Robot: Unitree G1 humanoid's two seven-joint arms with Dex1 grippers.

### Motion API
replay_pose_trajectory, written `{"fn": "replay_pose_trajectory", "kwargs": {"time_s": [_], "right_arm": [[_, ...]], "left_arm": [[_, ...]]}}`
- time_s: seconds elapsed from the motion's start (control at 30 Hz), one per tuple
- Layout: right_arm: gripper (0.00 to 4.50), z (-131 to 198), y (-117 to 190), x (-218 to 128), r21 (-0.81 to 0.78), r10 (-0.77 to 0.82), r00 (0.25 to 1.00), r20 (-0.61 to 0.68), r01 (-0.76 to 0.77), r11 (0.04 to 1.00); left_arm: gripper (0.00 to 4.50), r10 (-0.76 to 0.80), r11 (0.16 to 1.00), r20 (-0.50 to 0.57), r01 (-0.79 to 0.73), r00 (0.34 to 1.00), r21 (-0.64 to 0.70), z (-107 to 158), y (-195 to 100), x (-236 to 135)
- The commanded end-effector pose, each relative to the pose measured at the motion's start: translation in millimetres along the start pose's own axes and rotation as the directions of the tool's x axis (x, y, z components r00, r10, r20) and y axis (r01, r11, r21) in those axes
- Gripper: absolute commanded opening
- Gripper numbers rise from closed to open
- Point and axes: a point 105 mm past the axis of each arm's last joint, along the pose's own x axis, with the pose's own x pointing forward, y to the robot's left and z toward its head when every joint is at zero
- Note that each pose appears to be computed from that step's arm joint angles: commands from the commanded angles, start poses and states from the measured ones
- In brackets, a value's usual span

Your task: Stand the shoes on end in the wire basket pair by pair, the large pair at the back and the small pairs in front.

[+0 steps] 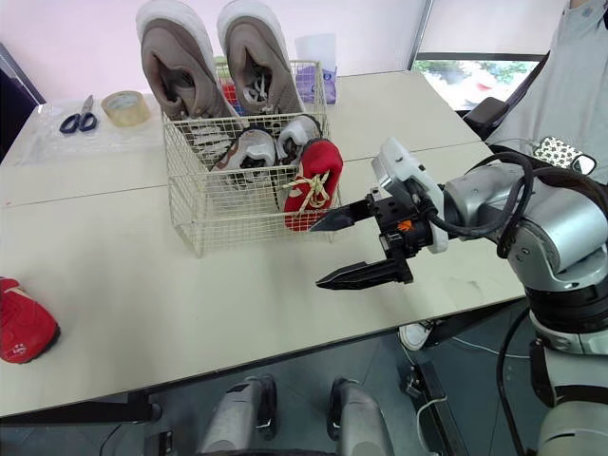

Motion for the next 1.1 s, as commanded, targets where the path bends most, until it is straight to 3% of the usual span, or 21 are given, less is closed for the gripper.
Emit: {"fn": "replay_pose_trajectory", "kwargs": {"time_s": [0.03,0.23,0.5,0.6,0.83,0.97,1.1], "right_arm": [[4.50,7.6,4.7,-6.9,-0.035,-0.020,1.000,0.002,0.020,0.999],[4.50,5.9,4.1,-10.1,-0.028,-0.045,0.999,-0.008,0.045,0.999],[4.50,6.8,3.4,-11.5,-0.033,-0.068,0.998,-0.009,0.068,0.997],[4.50,8.3,3.0,-13.0,-0.041,-0.077,0.997,-0.009,0.076,0.996],[4.50,8.8,1.7,-17.6,-0.050,-0.098,0.995,-0.019,0.097,0.994],[4.50,7.8,-0.2,-19.2,-0.049,-0.106,0.994,-0.022,0.104,0.993],[4.50,7.1,-3.2,-19.2,-0.049,-0.104,0.994,-0.017,0.103,0.993]], "left_arm": [[4.46,-0.001,1.000,0.015,0.001,1.000,0.000,5.4,-3.7,-1.0],[4.46,0.034,0.998,-0.013,-0.034,0.999,-0.046,1.3,-5.5,5.8],[4.46,0.075,0.995,-0.129,-0.082,0.989,-0.053,-18.3,-9.1,15.3],[3.63,0.099,0.989,-0.190,-0.118,0.977,-0.091,-29.2,-8.1,24.3],[0.23,0.092,0.989,-0.220,-0.115,0.971,-0.095,-31.3,-14.3,38.2],[0.06,0.099,0.986,-0.154,-0.118,0.983,-0.119,-14.9,-13.6,35.5],[0.06,0.087,0.982,0.014,-0.083,0.996,-0.167,21.3,-16.8,22.0]]}}
